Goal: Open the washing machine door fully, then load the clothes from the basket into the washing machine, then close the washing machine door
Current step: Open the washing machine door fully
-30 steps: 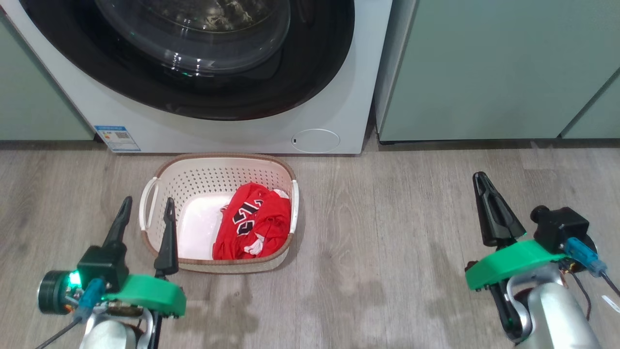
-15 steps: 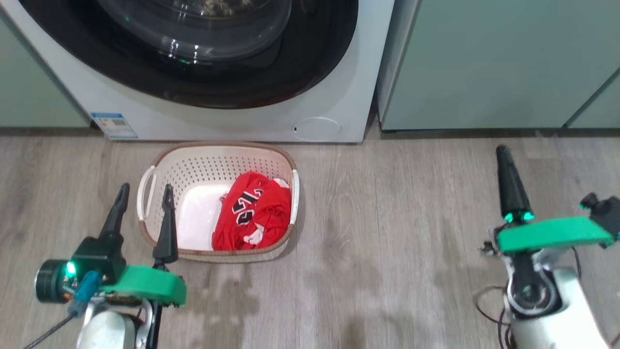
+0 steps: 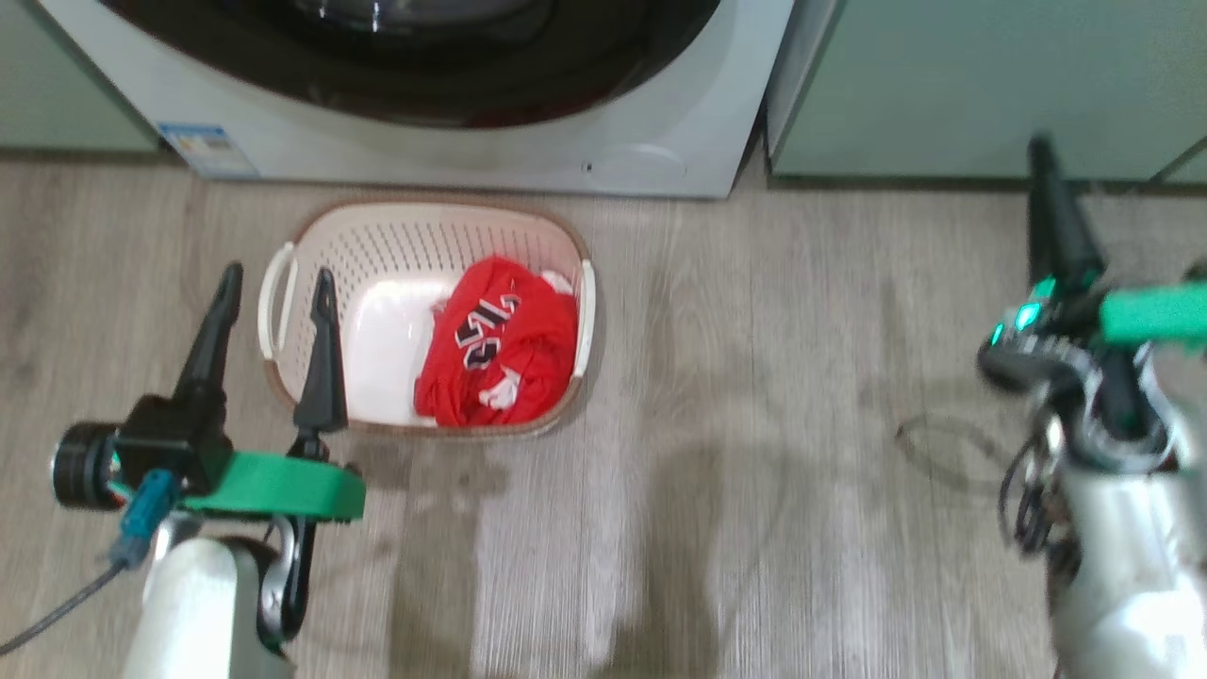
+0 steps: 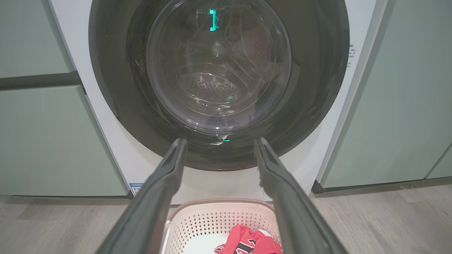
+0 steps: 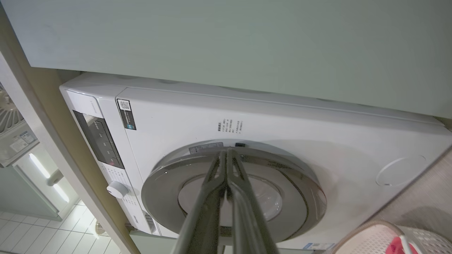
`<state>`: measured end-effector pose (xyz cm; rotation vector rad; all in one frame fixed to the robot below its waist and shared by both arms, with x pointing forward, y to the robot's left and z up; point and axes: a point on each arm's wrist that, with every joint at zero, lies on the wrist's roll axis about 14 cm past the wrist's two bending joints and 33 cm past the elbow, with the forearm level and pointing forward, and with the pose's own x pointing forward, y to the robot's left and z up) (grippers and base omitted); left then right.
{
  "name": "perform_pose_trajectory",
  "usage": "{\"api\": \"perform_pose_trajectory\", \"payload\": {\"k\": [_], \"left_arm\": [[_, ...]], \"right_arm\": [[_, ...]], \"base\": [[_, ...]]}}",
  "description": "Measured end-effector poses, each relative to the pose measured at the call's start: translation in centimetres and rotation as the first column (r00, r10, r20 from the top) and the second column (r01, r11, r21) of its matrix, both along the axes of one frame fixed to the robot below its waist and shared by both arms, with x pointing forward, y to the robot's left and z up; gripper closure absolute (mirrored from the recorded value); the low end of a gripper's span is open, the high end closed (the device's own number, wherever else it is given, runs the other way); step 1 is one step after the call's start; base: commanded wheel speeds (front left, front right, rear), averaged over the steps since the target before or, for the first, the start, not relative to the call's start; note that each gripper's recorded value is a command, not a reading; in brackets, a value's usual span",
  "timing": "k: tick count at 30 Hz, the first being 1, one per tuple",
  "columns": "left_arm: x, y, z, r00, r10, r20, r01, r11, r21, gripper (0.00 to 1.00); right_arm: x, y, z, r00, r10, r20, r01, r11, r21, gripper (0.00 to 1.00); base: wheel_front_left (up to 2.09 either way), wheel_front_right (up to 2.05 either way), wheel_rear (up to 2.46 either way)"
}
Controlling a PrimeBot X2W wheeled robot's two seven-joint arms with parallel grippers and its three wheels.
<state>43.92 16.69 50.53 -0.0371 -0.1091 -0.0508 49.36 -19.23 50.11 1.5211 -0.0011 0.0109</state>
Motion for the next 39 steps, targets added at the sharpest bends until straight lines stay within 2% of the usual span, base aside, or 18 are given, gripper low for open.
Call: {"api": "perform_pose_trajectory", "payload": {"k": [11, 18, 27, 39], "left_arm": [[4.0, 0.2, -1.1, 1.000, -0.006, 0.015, 0.006, 1.000, 0.001, 0.00], [5.0, 1.0, -2.6, 1.000, 0.018, -0.008, -0.018, 1.000, 0.005, 0.00], [5.0, 1.3, -3.4, 0.999, 0.025, -0.027, -0.025, 1.000, 0.007, 0.00], [5.2, 1.7, -3.7, 0.999, 0.041, -0.033, -0.040, 0.999, 0.009, 0.00]], "right_arm": [[9.6, 1.5, 1.7, 0.993, 0.104, 0.063, -0.102, 0.994, -0.042, 1.00], [13.9, 4.4, 1.0, 0.973, 0.224, 0.057, -0.221, 0.974, -0.054, 1.00], [16.4, 9.1, 1.8, 0.920, 0.387, 0.060, -0.381, 0.919, -0.099, 1.00], [18.6, 11.9, 1.2, 0.887, 0.461, 0.005, -0.456, 0.879, -0.141, 1.00]], "base": [[0.00, 0.00, 0.00], [0.00, 0.00, 0.00], [0.00, 0.00, 0.00], [0.00, 0.00, 0.00]]}}
